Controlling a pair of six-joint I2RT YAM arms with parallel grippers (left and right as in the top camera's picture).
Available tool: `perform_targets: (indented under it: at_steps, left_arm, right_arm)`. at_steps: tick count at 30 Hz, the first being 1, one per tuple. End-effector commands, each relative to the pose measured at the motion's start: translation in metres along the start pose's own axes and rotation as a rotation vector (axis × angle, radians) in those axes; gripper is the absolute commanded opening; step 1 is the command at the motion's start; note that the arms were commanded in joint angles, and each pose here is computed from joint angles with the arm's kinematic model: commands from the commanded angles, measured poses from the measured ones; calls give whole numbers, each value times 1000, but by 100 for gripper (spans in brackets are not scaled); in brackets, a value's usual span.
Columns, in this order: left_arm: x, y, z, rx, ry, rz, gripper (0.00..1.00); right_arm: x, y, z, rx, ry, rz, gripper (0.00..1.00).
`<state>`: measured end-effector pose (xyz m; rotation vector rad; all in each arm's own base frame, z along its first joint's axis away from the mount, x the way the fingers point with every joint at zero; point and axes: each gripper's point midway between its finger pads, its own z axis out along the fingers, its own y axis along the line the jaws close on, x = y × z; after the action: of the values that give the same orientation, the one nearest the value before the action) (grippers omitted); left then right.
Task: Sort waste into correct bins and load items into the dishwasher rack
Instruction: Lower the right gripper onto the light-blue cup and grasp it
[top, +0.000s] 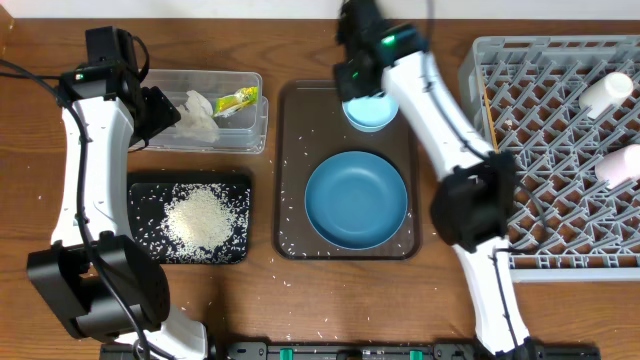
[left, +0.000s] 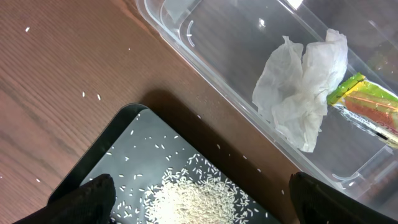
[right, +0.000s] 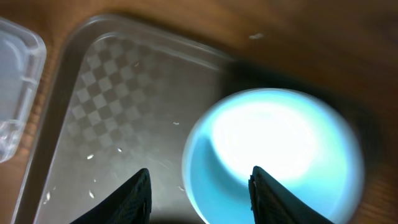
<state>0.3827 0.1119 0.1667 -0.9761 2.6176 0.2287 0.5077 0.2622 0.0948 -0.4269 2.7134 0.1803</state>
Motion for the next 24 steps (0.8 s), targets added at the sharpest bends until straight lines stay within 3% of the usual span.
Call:
perform_targets:
  at_steps: [1, 12, 16, 20, 24]
  left_arm:
    - [0, 3, -7, 4, -11, -14, 92]
    - [0, 3, -7, 4, -12, -14, 92]
    - [0, 3, -7, 4, -12, -14, 92]
    - [0, 3, -7, 4, -11, -14, 92]
    - [0, 3, -7, 4, -11, -14, 92]
  right_arm:
    - [9, 12, 20, 61, 15, 7, 50]
    - [32, 14, 56, 202, 62, 0, 44]
    - [33, 9, 56, 206, 66, 10, 37]
    - [32, 10, 55, 204, 63, 10, 38]
    - [31, 8, 55, 205, 62, 13, 47]
